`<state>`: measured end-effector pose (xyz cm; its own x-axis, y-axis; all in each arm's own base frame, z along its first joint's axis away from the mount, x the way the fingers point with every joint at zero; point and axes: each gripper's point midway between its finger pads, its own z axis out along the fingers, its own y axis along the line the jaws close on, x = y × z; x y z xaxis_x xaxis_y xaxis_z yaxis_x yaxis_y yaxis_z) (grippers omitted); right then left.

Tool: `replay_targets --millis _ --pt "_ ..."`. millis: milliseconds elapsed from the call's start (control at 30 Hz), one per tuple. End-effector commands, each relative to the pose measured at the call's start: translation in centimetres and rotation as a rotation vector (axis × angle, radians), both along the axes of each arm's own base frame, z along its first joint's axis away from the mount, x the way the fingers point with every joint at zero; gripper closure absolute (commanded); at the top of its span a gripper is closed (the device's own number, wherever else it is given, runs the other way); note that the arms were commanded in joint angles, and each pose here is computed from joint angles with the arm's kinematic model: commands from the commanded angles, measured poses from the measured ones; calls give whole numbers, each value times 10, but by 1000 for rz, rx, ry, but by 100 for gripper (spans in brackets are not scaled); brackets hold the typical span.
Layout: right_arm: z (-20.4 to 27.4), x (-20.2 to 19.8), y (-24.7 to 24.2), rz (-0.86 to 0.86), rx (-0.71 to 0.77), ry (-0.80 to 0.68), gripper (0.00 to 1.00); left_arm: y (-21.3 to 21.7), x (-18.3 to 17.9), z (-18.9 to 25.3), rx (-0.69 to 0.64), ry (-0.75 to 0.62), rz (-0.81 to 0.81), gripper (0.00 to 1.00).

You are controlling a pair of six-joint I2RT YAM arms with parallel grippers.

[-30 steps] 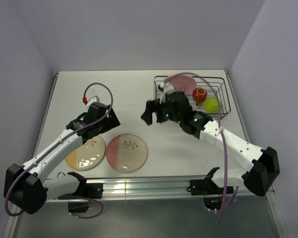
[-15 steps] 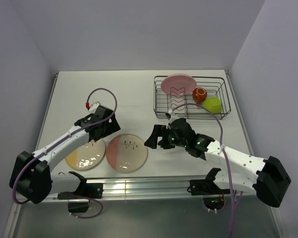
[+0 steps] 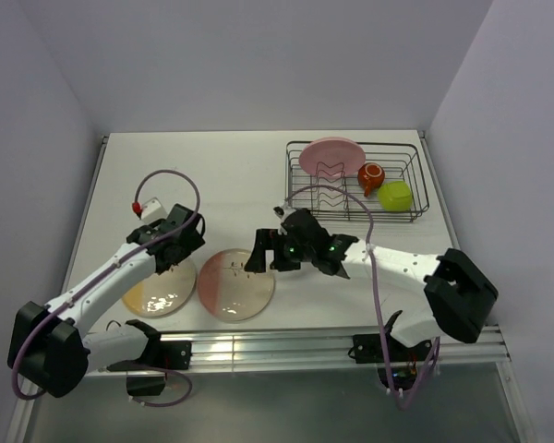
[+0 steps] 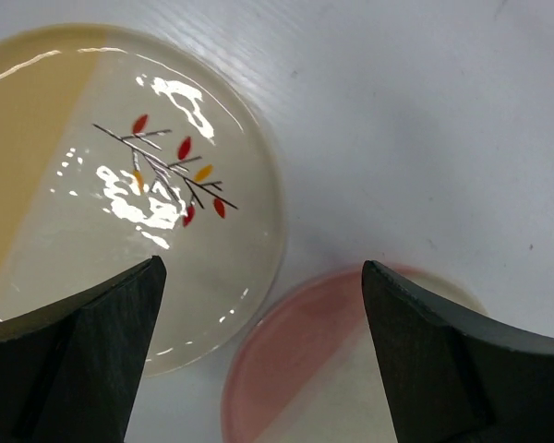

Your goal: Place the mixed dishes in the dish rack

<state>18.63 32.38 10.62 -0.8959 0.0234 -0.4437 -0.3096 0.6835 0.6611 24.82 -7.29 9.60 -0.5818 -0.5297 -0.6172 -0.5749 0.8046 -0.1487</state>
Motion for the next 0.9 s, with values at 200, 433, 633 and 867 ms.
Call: replay_targets --millis 200,433,633,867 --pt "0 22 -10 -110 -78 -89 0 -2 16 20 -49 -57 -63 30" --pt "-14 -2 -19 -87 -45 -21 0 -41 18 -8 -79 38 -232 28" --pt "-16 -15 -27 -81 -15 3 0 -60 12 -41 -92 135 -316 26" --pt "-19 -21 -34 -94 5 6 0 -71 7 -63 -90 191 -371 31"
